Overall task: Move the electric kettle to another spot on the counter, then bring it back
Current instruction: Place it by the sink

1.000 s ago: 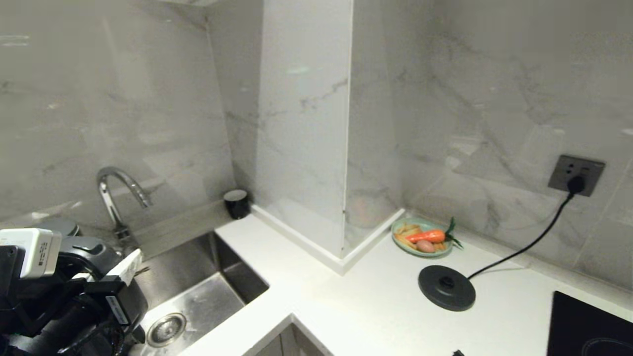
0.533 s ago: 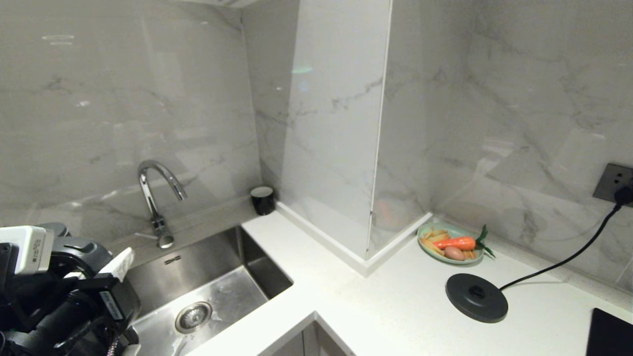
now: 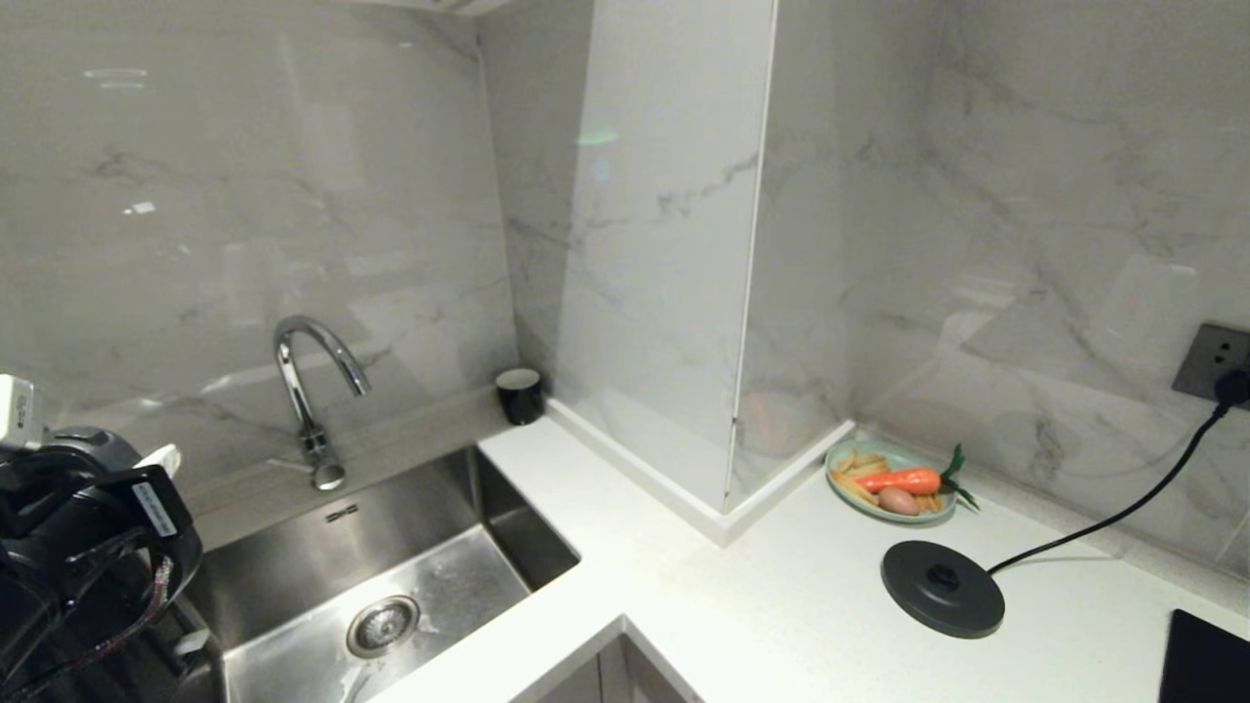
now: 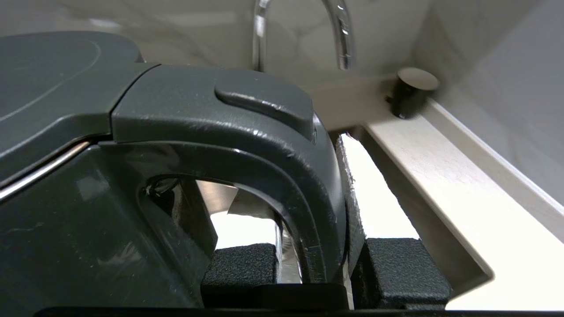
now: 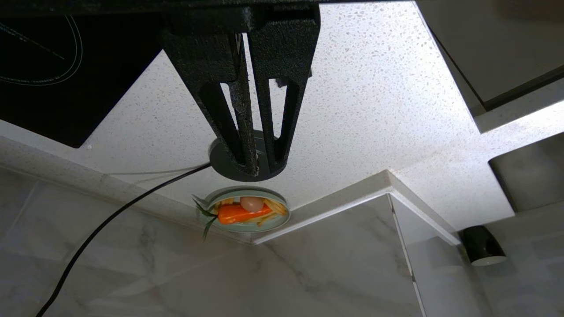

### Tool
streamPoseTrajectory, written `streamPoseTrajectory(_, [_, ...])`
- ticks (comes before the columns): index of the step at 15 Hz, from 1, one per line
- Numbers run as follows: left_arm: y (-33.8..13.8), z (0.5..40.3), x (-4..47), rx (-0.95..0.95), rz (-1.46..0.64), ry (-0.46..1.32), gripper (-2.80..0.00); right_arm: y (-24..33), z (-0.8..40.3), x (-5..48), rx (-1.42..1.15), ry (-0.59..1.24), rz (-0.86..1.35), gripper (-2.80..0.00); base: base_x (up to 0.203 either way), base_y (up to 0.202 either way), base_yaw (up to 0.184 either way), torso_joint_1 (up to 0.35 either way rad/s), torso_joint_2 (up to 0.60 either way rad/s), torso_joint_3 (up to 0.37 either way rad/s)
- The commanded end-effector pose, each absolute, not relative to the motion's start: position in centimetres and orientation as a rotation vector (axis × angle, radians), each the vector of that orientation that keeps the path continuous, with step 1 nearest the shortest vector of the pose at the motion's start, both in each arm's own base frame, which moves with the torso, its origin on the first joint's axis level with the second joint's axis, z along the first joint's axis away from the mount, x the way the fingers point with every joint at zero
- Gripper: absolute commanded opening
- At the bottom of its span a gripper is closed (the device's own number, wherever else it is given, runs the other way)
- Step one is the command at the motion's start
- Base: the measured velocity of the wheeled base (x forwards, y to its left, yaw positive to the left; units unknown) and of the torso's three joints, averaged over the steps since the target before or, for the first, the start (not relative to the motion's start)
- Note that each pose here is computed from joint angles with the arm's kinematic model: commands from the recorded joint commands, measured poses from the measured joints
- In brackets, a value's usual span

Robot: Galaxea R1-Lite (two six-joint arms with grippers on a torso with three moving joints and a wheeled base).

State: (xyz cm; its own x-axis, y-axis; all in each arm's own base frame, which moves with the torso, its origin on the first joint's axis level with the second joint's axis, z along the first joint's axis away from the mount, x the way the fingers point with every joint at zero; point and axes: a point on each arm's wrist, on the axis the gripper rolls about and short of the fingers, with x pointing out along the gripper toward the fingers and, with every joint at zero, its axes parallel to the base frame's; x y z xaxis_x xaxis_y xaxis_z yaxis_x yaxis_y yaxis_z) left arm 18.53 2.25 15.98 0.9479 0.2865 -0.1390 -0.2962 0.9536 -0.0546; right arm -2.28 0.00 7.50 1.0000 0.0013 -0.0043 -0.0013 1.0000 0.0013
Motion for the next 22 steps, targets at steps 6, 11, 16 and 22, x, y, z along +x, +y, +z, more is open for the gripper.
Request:
streamPoseTrajectory(6, [6.5, 12.4, 25.2, -0.088, 0.339, 0.250, -2.80, 0.0, 7.5, -2.3, 0.002, 0.005, 0.002, -2.80, 0.000, 0.000, 0.000, 0.000, 0.00, 0.000])
streamPoseTrajectory(11, [9.4, 10.9, 26.9, -0.022, 0.413, 0.157, -2.80, 0.0, 7.5, -2.3, 0.002, 0.005, 0.002, -2.80, 0.000, 0.000, 0.000, 0.000, 0.00, 0.000])
streamPoseTrajectory(16, [12.7, 10.2, 25.8, -0.018, 0.441, 0.184, -2.80, 0.0, 7.5, -2.3, 0.002, 0.005, 0.002, -2.80, 0.000, 0.000, 0.000, 0.000, 0.00, 0.000])
streamPoseTrajectory(22, [15.4, 8.4, 24.2, -0.044, 0.476, 0.249, -2.80, 0.0, 7.5, -2.3, 0.002, 0.005, 0.003, -2.80, 0.000, 0.000, 0.000, 0.000, 0.00, 0.000])
